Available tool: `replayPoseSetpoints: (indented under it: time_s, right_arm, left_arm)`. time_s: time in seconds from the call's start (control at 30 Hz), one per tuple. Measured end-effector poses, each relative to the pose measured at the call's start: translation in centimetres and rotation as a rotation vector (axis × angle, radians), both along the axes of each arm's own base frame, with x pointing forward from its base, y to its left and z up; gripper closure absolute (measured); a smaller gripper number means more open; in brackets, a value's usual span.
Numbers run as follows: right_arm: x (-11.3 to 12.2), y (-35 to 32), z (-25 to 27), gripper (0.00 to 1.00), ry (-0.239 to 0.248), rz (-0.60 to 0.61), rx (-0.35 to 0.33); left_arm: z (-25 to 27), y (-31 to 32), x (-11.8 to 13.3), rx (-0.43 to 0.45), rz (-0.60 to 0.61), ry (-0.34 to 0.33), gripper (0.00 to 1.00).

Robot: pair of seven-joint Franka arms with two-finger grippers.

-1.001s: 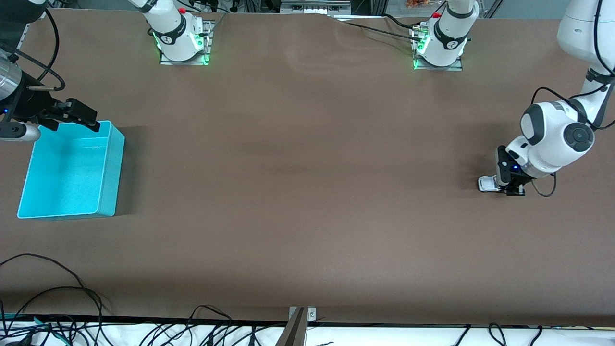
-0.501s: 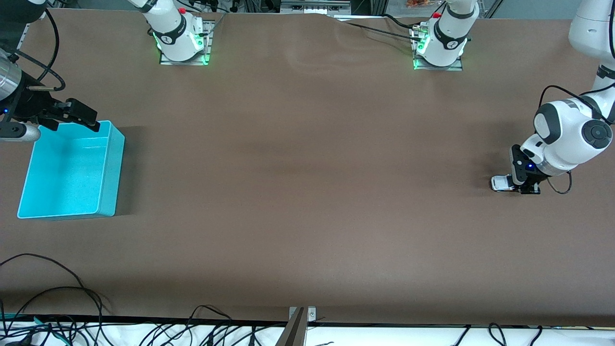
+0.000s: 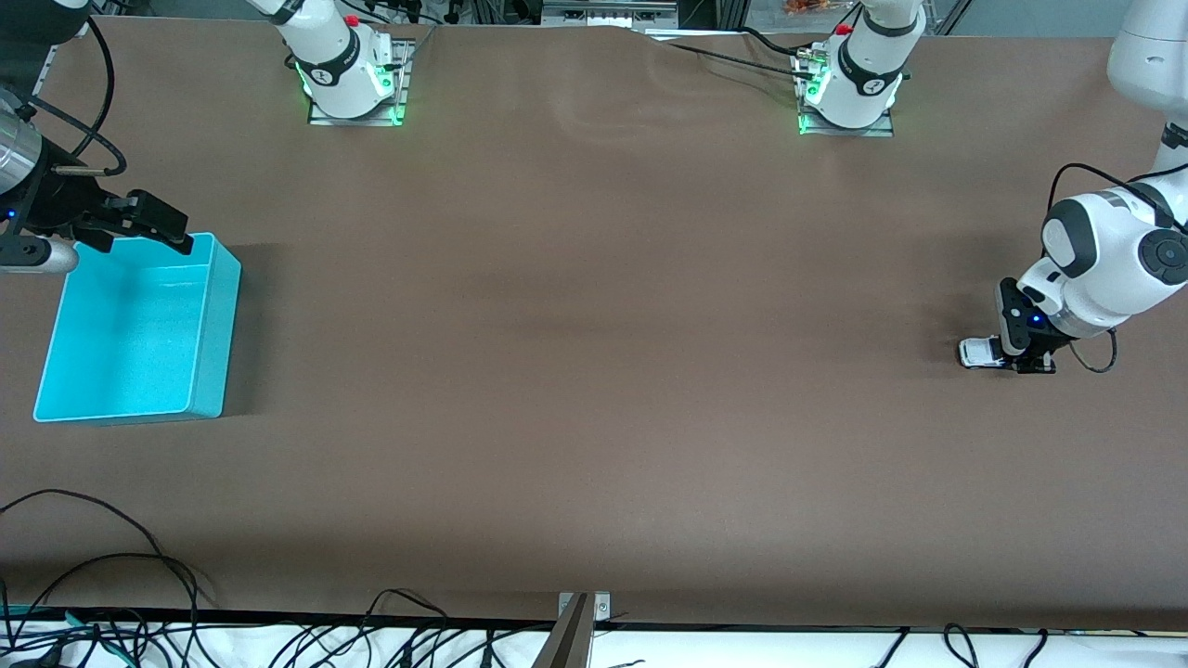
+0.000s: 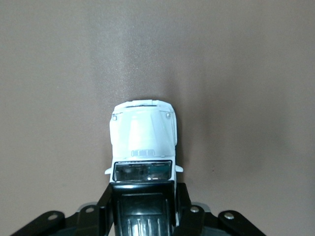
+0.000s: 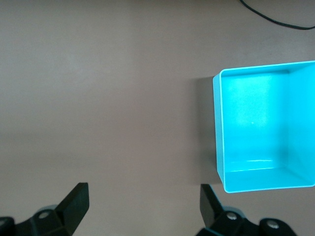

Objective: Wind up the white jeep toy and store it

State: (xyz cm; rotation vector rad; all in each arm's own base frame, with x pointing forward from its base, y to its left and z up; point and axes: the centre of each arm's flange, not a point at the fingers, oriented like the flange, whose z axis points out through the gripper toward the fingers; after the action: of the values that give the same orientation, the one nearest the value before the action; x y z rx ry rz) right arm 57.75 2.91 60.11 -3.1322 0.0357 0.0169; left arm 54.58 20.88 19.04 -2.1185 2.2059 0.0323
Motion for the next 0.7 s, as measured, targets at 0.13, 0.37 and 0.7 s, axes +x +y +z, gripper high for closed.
replayPoseSetpoints:
  time_s: [0.13,0.37,0.7]
  right_arm:
    - [0.0,0.0,0.0,0.00,0.000,0.000,0.000]
    - [0.0,0.0,0.0,0.00,0.000,0.000,0.000]
    - [0.0,0.0,0.0,0.00,0.000,0.000,0.000]
  left_arm:
    - [-0.8,0.2,-0.5,-0.013,0.007,0.052,0.30]
    - [1.1,0.2,1.4,-0.022,0.000,0.108,0.00]
    - [4.7,-1.3,4.5,-0.033,-0.017,0.137,0.00]
